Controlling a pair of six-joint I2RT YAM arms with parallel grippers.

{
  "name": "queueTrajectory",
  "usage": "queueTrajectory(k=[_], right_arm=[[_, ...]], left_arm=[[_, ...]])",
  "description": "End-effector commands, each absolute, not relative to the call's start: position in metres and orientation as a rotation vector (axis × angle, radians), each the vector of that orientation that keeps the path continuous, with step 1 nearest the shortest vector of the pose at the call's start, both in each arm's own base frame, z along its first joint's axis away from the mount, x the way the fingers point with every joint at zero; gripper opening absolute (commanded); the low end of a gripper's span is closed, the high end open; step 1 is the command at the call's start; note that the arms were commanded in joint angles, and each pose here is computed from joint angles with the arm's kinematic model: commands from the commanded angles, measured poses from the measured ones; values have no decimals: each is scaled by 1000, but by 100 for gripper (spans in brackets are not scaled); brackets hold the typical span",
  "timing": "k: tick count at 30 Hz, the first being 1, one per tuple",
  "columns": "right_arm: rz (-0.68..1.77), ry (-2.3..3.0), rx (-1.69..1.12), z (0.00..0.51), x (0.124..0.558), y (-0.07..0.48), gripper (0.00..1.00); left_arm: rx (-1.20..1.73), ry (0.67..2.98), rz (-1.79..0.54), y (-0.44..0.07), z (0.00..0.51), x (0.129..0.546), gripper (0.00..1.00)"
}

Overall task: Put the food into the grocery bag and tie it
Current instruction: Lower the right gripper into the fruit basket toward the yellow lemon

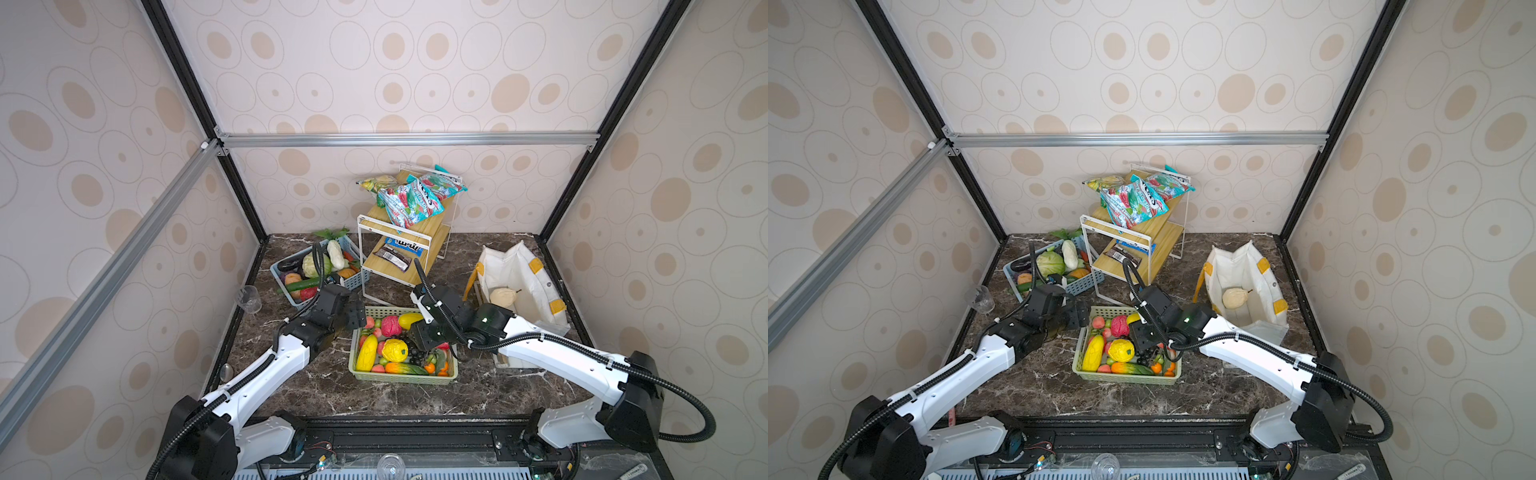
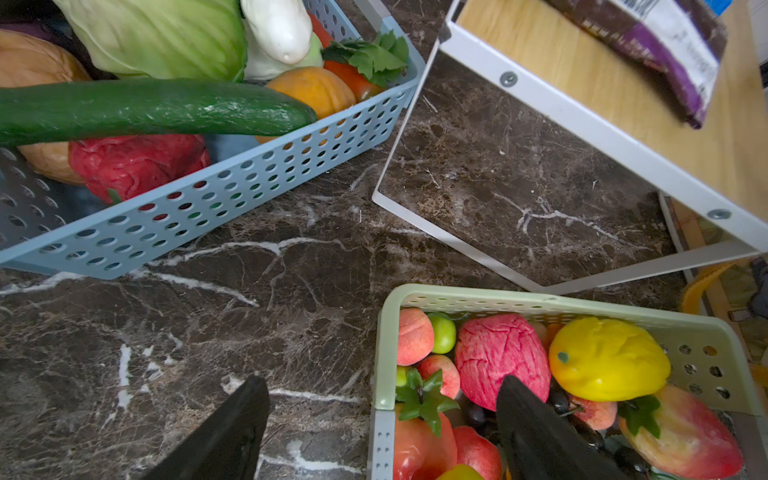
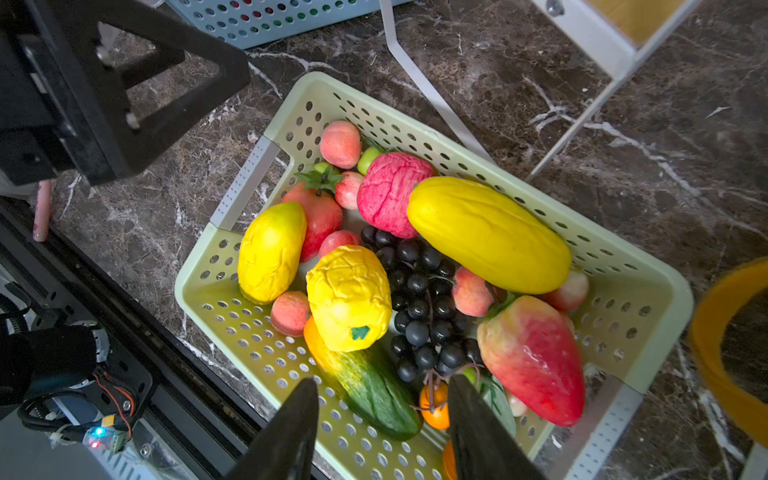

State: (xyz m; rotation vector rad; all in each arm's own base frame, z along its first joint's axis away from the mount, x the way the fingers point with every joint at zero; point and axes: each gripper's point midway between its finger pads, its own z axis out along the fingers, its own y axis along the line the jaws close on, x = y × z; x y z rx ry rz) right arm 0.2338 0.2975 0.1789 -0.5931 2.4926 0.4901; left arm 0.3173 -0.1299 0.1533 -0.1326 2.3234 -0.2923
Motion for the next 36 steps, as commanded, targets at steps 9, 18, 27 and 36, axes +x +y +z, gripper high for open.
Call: queueTrajectory(k=[9,18,27,36], right_arm=[[466,2528,-620,147,228,314,54],[458,2560,-636,122,227,327,67],[396,2601,-634,93,228,332,79],[382,2640,-649,72,226,335,80]], left_arm=[[-150,2304,-307,-131,159,314,86],[-154,2320,-326,-133,149,312,85],[-153,2342,-327,-135,138,309,84],[-159,2343,-315,-134,137,309,84]])
